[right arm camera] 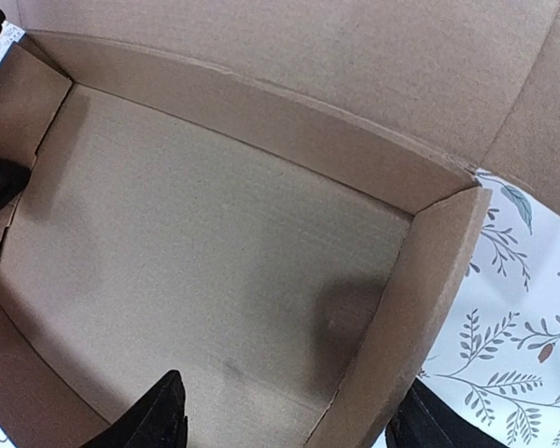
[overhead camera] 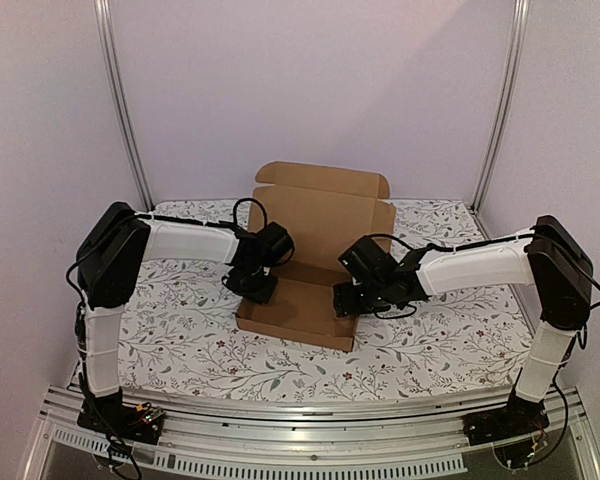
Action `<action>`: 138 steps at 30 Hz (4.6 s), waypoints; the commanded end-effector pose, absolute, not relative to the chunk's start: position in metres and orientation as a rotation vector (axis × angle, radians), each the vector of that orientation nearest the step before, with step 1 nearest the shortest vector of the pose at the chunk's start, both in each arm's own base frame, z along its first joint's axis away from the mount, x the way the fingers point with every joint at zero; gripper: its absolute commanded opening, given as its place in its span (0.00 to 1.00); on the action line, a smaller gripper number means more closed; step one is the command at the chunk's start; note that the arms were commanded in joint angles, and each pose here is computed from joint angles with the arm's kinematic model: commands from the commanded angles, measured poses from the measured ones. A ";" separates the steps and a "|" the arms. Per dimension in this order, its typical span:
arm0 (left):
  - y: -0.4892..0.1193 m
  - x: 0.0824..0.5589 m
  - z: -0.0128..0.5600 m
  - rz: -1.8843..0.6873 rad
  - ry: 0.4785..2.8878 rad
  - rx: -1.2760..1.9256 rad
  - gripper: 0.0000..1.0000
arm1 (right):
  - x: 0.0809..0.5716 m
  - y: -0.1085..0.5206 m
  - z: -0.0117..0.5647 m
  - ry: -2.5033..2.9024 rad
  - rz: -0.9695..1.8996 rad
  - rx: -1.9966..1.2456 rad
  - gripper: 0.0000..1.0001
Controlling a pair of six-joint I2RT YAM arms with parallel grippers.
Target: Fold the paper box
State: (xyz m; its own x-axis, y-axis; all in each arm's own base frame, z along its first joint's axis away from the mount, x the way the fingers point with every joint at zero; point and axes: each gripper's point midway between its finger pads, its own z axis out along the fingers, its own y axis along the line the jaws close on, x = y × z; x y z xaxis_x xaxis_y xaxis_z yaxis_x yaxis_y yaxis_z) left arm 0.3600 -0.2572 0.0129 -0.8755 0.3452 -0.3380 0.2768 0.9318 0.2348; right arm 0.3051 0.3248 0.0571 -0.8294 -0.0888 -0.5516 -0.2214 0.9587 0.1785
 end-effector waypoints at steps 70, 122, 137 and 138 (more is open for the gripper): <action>-0.257 0.362 0.088 -0.249 2.625 0.270 0.00 | 0.272 0.216 0.189 2.220 0.365 -0.152 0.81; -0.302 0.305 0.259 -1.319 2.136 0.181 0.00 | 0.257 0.474 0.263 1.950 1.645 -0.361 0.13; -0.313 0.298 0.230 -1.202 2.280 0.249 0.00 | 0.246 0.494 0.302 1.848 1.769 -0.413 0.10; -0.315 0.298 0.229 -1.193 2.287 0.258 0.00 | 0.245 0.494 0.304 1.841 1.772 -0.417 0.10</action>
